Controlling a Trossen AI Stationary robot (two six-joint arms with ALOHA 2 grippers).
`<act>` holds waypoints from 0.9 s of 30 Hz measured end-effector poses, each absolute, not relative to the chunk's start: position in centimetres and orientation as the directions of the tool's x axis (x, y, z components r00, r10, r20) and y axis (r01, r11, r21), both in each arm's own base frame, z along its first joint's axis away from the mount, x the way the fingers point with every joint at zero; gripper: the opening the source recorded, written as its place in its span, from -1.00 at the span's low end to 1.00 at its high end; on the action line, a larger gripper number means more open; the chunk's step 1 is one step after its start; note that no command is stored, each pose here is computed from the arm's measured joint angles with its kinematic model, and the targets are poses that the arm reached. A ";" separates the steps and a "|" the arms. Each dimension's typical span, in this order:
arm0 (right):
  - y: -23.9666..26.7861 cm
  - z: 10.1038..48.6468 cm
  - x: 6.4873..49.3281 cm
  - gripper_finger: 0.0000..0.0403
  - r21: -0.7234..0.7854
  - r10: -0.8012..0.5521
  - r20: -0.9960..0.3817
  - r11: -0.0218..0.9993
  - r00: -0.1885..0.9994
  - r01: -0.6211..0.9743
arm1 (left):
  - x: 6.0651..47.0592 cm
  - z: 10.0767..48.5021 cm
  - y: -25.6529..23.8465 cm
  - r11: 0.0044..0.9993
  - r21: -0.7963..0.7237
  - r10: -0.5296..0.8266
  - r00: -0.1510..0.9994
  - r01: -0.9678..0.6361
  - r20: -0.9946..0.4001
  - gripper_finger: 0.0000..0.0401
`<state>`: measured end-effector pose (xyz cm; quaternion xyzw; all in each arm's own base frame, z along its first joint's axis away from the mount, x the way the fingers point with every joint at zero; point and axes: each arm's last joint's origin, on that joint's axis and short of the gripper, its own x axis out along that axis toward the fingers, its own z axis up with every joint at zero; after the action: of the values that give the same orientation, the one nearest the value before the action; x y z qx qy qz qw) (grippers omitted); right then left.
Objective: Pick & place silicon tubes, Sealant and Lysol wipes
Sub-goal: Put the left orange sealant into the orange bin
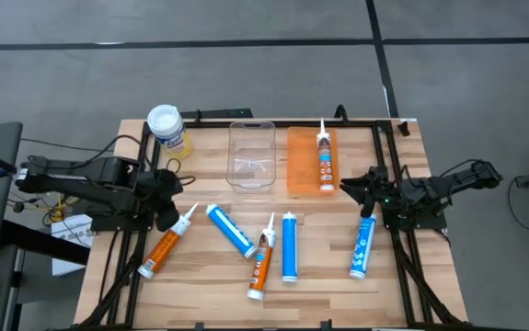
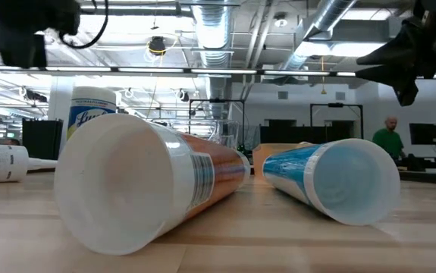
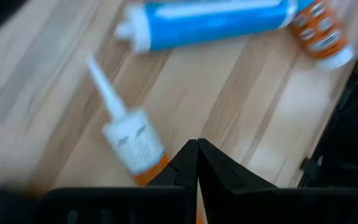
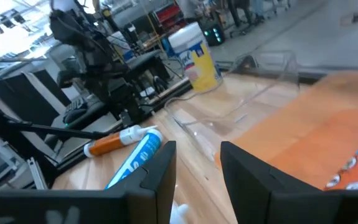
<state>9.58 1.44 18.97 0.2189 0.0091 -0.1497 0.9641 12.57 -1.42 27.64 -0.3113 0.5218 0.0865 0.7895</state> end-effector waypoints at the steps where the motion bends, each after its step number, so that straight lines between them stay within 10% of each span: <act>1: 1.4 18.9 9.6 -0.41 0.411 -0.286 -0.067 0.865 0.956 0.288 | 12.4 27.5 -1.5 0.781 -0.395 -0.190 0.418 -0.484 -0.888 -1.00; 27: 1.3 17.7 9.3 -0.41 0.408 -0.306 -0.007 0.868 0.952 0.282 | 12.1 27.4 -2.1 0.641 -0.433 -0.234 0.376 -0.633 -0.896 -1.00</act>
<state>9.29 1.27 17.73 0.2067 -0.0287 -0.1522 0.9661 12.05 -2.06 27.38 -0.4006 0.5414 0.1374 0.7263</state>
